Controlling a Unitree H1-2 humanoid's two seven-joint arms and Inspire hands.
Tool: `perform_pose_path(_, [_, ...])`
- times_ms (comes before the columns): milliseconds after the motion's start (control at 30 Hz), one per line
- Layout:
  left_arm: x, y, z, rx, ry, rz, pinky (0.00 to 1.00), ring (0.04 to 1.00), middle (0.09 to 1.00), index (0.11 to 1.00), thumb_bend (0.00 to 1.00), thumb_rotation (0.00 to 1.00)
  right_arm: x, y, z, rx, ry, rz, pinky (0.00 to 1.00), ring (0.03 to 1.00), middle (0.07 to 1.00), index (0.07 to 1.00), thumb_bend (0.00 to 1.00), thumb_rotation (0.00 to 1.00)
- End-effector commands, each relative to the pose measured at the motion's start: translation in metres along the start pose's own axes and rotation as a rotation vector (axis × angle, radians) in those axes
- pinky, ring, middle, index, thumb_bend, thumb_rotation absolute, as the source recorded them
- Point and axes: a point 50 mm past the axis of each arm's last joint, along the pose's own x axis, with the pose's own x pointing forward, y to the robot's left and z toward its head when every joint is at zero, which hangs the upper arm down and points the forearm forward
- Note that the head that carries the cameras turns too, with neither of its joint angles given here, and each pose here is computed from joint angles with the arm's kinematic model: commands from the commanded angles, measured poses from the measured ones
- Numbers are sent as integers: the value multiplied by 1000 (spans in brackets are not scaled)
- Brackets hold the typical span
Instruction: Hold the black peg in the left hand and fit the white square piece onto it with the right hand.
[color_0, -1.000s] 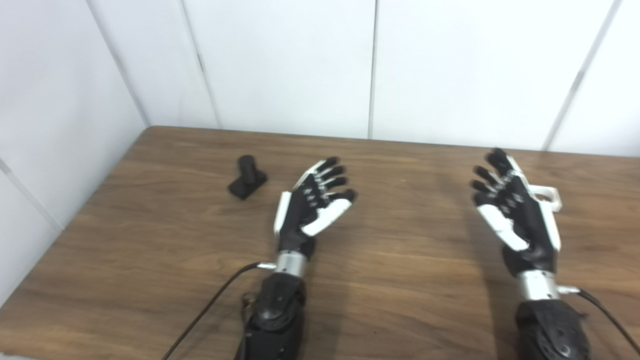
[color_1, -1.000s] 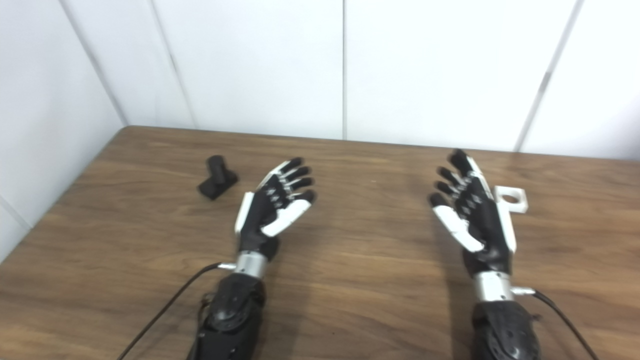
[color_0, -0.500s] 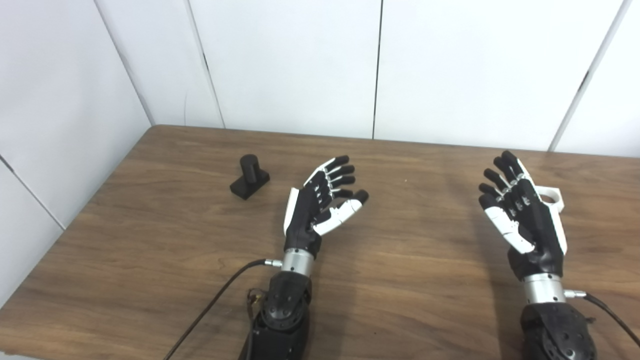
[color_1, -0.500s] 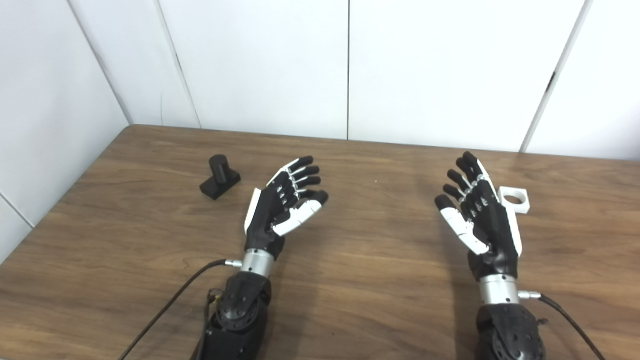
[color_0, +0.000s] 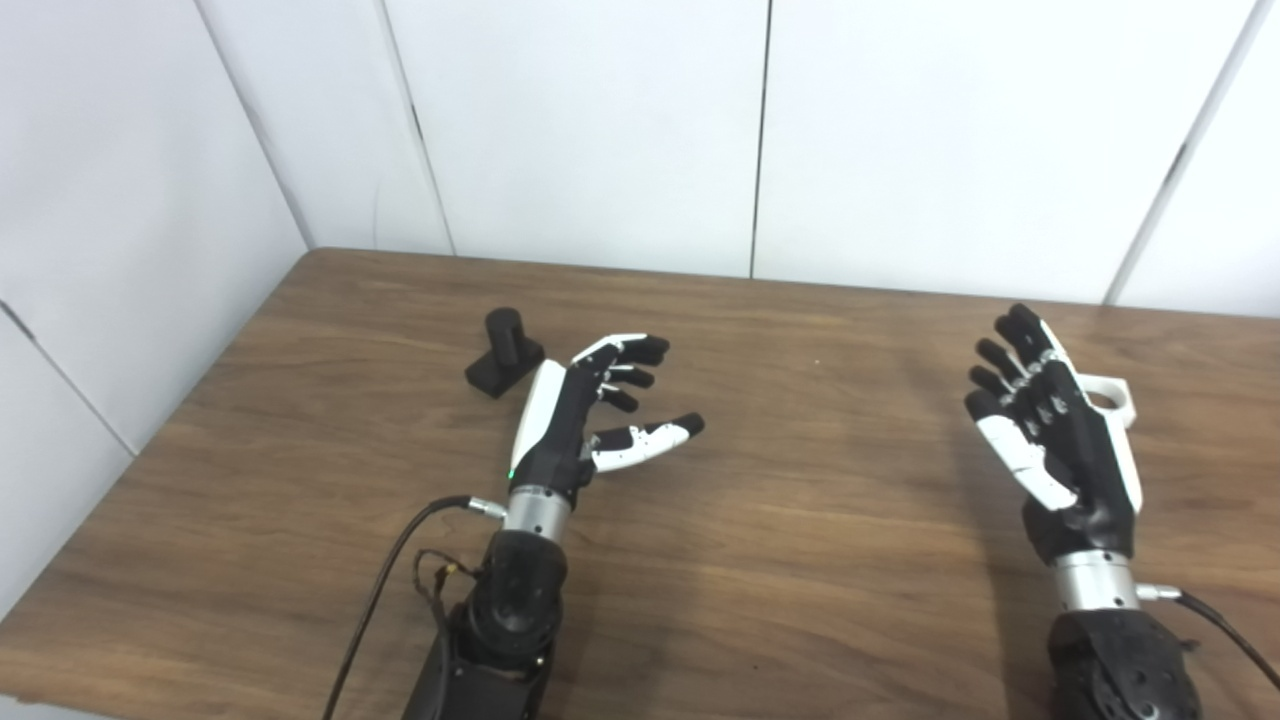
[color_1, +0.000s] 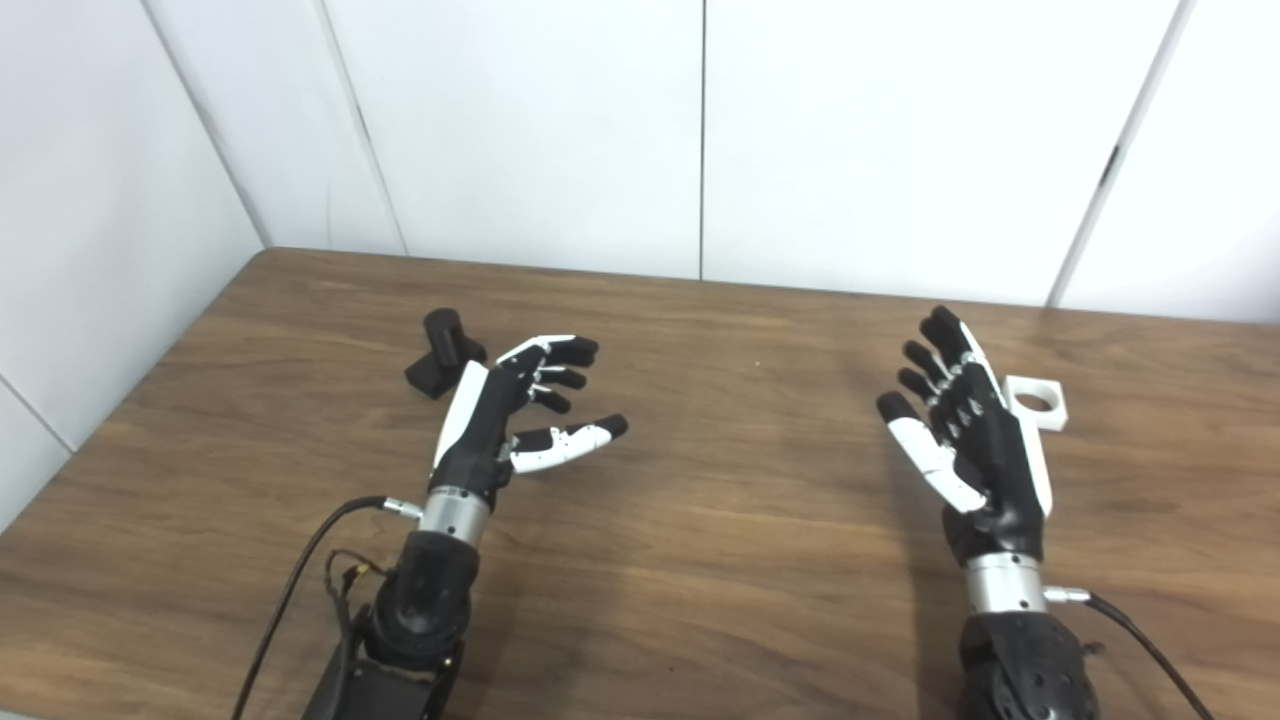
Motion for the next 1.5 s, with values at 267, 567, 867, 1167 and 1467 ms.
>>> perform_pose_path(267, [19, 26, 25, 103, -88, 100, 588, 694, 735, 701, 711, 218, -17, -21, -12, 4, 52, -26, 861, 895, 928, 917, 593, 414])
perform_pose_path(567, [31, 48, 34, 250, -120, 183, 584, 699, 738, 702, 711, 229, -15, -23, -13, 7, 55, -28, 849, 892, 931, 916, 597, 415])
perform_pose_path(867, [43, 71, 44, 242, -126, 228, 557, 683, 739, 702, 708, 243, -14, -27, -14, -14, 57, -26, 842, 886, 930, 917, 571, 406])
perform_pose_path(1167, [59, 90, 49, 334, -133, 268, 558, 684, 735, 706, 701, 260, -13, -28, -10, -7, 55, -29, 823, 878, 927, 909, 568, 389])
perform_pose_path(1467, [73, 112, 47, 398, -114, 322, 577, 704, 737, 692, 702, 237, -15, -28, -8, 2, 57, -27, 831, 891, 938, 918, 558, 387])
